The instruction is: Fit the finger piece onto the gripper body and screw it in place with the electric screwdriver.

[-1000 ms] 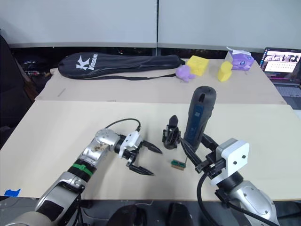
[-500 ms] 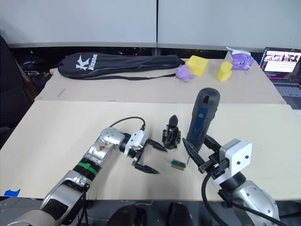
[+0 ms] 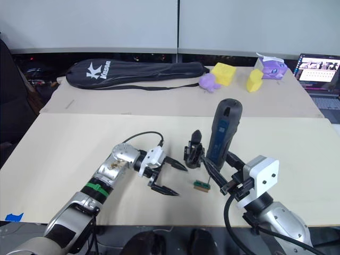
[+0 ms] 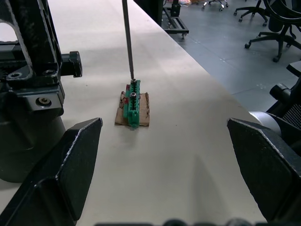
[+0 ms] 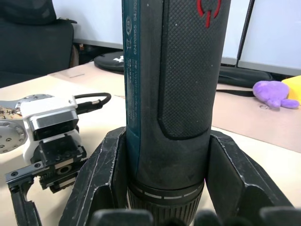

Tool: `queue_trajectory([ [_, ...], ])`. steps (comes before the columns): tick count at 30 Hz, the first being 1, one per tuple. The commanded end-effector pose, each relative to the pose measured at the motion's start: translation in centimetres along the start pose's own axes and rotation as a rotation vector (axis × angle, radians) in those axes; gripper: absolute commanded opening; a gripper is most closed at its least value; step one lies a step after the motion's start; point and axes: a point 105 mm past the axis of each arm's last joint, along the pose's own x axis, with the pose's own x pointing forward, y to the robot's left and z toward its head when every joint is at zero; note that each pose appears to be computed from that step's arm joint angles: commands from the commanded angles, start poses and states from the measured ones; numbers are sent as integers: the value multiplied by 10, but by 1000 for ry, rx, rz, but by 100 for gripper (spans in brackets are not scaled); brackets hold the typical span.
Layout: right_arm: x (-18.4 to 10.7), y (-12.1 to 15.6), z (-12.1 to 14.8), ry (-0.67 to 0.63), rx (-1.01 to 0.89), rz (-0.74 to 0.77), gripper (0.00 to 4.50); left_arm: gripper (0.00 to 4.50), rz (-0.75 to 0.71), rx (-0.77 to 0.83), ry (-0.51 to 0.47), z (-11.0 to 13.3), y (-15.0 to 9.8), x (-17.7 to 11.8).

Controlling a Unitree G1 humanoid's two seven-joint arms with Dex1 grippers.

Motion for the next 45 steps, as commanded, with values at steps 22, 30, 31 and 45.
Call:
queue_trajectory([
  [22,-8,-1,11,-52,-44,19,190,450,7,57,-14,10,4,2],
  [30,-4,4,17,-69,-41,38,190,450,13,58,-13,9,4,2],
  [31,-4,4,16,-68,-37,40,190,450,14,59,-12,9,4,2],
  [45,-5,-3,5,-47,-18,42,190,450,23,57,-10,8,5,1],
])
